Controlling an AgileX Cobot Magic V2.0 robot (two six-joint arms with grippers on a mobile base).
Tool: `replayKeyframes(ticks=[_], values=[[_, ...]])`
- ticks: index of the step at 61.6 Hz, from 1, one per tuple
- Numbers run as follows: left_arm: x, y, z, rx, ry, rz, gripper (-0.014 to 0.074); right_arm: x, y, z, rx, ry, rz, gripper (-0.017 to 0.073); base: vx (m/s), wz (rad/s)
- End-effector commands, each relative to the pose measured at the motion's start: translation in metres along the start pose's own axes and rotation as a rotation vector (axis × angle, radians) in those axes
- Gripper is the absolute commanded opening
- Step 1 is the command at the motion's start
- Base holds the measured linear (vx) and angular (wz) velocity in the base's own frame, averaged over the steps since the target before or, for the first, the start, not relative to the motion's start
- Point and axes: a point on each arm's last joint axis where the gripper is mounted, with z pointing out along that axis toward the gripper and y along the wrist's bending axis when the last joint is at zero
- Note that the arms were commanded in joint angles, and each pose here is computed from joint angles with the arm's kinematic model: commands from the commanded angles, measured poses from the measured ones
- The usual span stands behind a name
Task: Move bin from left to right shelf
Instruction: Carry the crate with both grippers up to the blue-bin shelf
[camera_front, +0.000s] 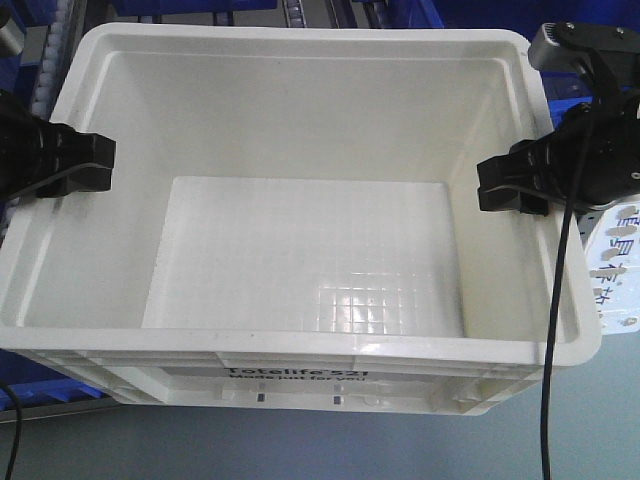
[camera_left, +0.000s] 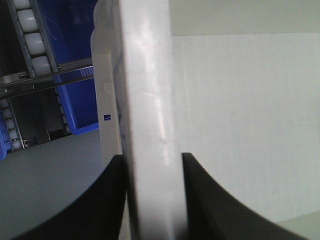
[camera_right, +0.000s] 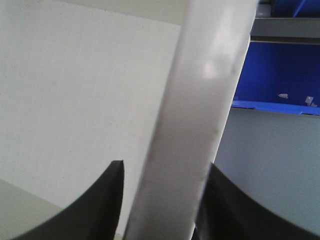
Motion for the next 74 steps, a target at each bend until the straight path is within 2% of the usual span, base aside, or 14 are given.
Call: replayKeyframes(ticks=[1,74], values=[[-0.0133,-0.0098,-0.0231,0.044,-0.175,0.04,-0.0008,-0.0102,0.0024,-0.0192,0.011,-0.124,-0.033,-0.0004,0.11,0.19],[-0.0133,-0.0098,-0.0231,0.044,-0.175,0.04,-0.0008,-0.0102,0.0024,-0.0192,0.011,-0.124,-0.033,-0.0004,0.12,0.13]])
